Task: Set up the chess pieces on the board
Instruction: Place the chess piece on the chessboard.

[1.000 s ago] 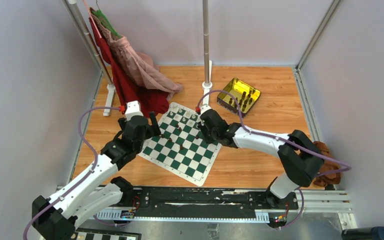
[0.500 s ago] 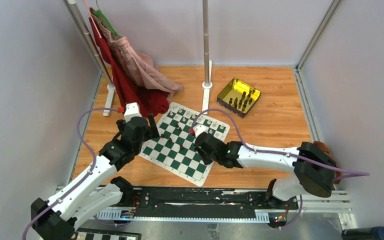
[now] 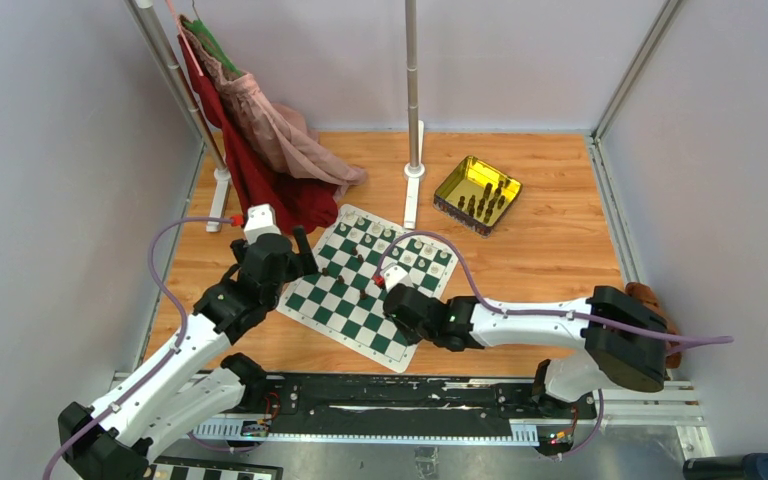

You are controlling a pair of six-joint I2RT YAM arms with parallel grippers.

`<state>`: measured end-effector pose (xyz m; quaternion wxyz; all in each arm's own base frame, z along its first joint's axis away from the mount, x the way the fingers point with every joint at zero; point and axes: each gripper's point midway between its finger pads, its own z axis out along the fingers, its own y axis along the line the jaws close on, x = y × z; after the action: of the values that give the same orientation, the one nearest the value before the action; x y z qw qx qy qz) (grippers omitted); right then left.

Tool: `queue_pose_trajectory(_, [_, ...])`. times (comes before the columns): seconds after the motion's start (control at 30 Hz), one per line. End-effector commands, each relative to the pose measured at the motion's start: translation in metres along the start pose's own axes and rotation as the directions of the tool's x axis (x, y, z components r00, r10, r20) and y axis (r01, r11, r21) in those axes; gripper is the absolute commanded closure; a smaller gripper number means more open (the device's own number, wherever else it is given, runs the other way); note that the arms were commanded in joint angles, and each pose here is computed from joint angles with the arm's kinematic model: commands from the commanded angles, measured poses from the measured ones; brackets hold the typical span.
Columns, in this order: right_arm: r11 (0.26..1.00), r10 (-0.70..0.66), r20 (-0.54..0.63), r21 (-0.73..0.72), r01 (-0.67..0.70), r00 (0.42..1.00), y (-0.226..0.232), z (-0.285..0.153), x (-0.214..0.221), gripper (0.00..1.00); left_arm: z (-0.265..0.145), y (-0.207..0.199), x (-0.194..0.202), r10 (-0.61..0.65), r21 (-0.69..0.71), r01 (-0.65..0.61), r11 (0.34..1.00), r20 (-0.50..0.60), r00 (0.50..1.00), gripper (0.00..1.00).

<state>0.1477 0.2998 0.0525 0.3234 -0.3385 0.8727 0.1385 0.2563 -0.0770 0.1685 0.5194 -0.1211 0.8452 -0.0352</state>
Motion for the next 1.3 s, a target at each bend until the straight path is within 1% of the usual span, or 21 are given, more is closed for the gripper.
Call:
queue_pose_trajectory(0.0, [0.999, -0.004, -0.034, 0.031, 0.005, 0.999, -0.002, 0.006, 0.014, 1.00, -0.003, -0.004, -0.004, -0.028, 0.019, 0.028, 0.999, 0.013, 1.000, 0.00])
queue_pose_trajectory(0.47, [1.000, -0.014, -0.061, 0.016, 0.015, 0.998, 0.007, 0.017, 0.021, 0.99, -0.002, -0.004, -0.002, -0.026, 0.023, 0.026, 0.999, 0.013, 1.000, 0.00])
queue_pose_trajectory(0.5, [1.000, -0.016, -0.064, 0.015, 0.017, 0.998, 0.008, 0.017, 0.022, 0.97, -0.002, -0.005, -0.002, -0.028, 0.024, 0.028, 0.999, 0.014, 0.999, 0.00])
queue_pose_trajectory(0.57, [1.000, -0.025, -0.063, 0.012, 0.025, 0.998, 0.009, 0.016, 0.021, 0.86, -0.001, -0.005, -0.001, -0.027, 0.026, 0.027, 0.999, 0.011, 1.000, 0.00])
queue_pose_trajectory(0.63, [0.999, -0.034, -0.059, 0.011, 0.035, 0.998, 0.010, 0.016, 0.019, 0.71, -0.001, -0.005, -0.001, -0.028, 0.027, 0.027, 0.999, 0.010, 1.000, 0.00])
queue_pose_trajectory(0.67, [0.999, -0.038, -0.055, 0.011, 0.039, 0.998, 0.011, 0.015, 0.017, 0.66, -0.001, -0.005, 0.000, -0.025, 0.027, 0.025, 0.999, 0.008, 1.000, 0.00])
queue_pose_trajectory(0.73, [0.999, -0.046, -0.050, 0.013, 0.047, 0.998, 0.011, 0.013, 0.014, 0.57, 0.000, -0.006, 0.000, -0.026, 0.027, 0.026, 0.999, 0.007, 1.000, 0.00])
queue_pose_trajectory(0.77, [0.999, -0.049, -0.047, 0.015, 0.049, 0.998, 0.011, 0.011, 0.012, 0.56, 0.000, -0.006, 0.000, -0.026, 0.027, 0.026, 0.999, 0.007, 1.000, 0.00])
queue_pose_trajectory(1.03, [0.998, -0.058, -0.007, 0.023, 0.058, 0.998, 0.011, -0.001, -0.006, 0.54, 0.000, -0.009, -0.001, -0.029, 0.035, 0.028, 0.999, 0.008, 1.000, 0.00])
queue_pose_trajectory(1.27, [0.995, -0.079, 0.079, 0.074, 0.073, 0.994, 0.002, -0.016, -0.041, 0.55, 0.002, -0.010, -0.002, -0.028, 0.034, 0.028, 0.999, 0.011, 1.000, 0.00])
